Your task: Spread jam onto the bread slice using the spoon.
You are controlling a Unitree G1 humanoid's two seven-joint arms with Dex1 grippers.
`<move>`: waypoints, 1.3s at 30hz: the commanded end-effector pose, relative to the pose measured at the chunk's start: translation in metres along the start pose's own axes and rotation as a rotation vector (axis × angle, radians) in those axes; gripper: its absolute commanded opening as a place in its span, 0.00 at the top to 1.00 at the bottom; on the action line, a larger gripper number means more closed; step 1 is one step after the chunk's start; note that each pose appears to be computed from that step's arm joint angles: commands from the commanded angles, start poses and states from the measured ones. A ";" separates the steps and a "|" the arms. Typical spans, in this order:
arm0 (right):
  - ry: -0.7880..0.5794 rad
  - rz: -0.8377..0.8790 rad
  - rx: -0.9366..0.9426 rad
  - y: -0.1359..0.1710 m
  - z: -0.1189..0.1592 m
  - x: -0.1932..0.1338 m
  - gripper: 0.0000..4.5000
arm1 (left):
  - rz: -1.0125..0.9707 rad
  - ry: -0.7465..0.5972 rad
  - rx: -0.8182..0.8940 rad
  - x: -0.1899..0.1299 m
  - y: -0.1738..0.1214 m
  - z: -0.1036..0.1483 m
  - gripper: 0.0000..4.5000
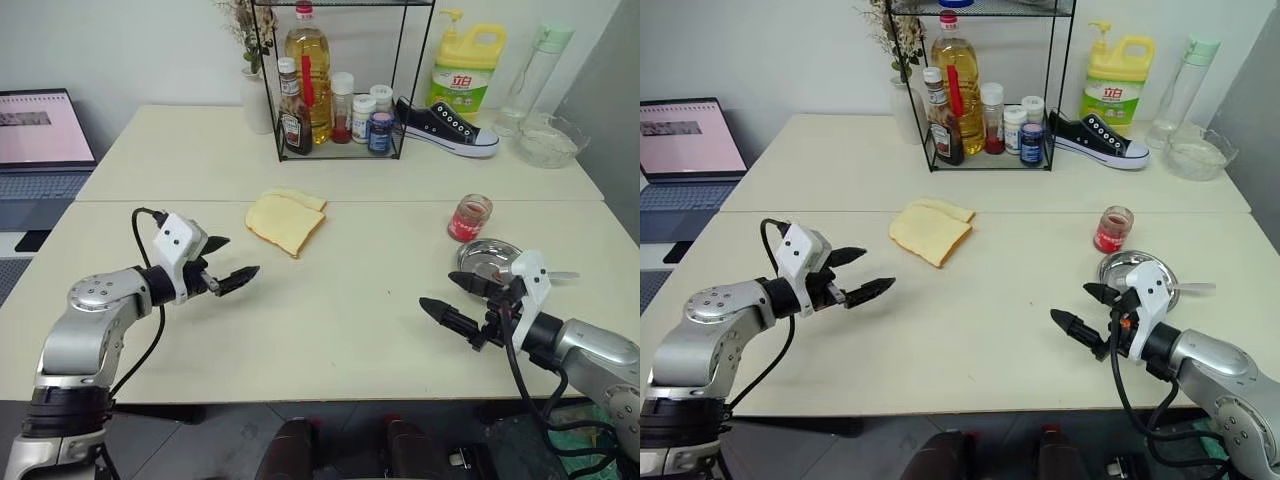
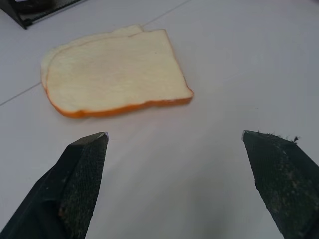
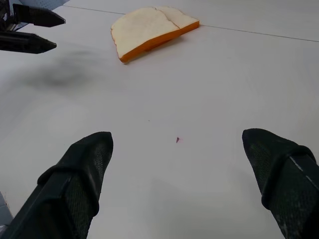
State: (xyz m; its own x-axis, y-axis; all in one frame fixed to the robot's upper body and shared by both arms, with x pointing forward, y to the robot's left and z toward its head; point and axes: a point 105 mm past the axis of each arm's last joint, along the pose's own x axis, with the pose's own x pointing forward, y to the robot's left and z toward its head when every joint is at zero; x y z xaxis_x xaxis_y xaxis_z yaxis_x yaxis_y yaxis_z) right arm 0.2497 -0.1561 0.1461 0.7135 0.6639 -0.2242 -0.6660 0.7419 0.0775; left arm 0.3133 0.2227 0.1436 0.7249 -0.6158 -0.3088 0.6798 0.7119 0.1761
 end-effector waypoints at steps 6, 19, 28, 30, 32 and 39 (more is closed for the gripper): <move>-0.053 -0.035 -0.037 -0.006 0.011 -0.001 0.01 | -0.009 -0.021 0.033 -0.005 -0.002 0.014 0.00; -0.086 0.006 -0.085 0.004 0.022 0.010 0.01 | 0.208 -0.095 -0.012 0.007 0.046 0.017 0.00; -0.103 0.094 -0.155 0.024 0.032 0.032 0.01 | 0.315 -0.175 -0.159 0.044 0.072 0.018 0.00; -0.097 0.101 -0.166 0.026 0.031 0.035 0.01 | 0.330 -0.187 -0.212 0.053 0.074 0.014 0.00; -0.101 0.117 -0.172 0.030 0.033 0.039 0.01 | 0.346 -0.185 -0.255 0.061 0.076 0.010 0.00; -0.114 0.147 -0.188 0.036 0.042 0.043 0.01 | 0.372 -0.155 -0.370 0.092 0.078 -0.008 0.00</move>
State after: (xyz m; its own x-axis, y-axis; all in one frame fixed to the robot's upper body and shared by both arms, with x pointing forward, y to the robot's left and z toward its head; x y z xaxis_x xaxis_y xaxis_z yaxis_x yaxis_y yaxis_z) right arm 0.2679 -0.1003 0.1689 0.6245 0.7676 -0.1442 -0.7794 0.6244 -0.0517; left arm 0.4265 0.2233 0.1106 0.9249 -0.3340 -0.1817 0.3180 0.9415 -0.1119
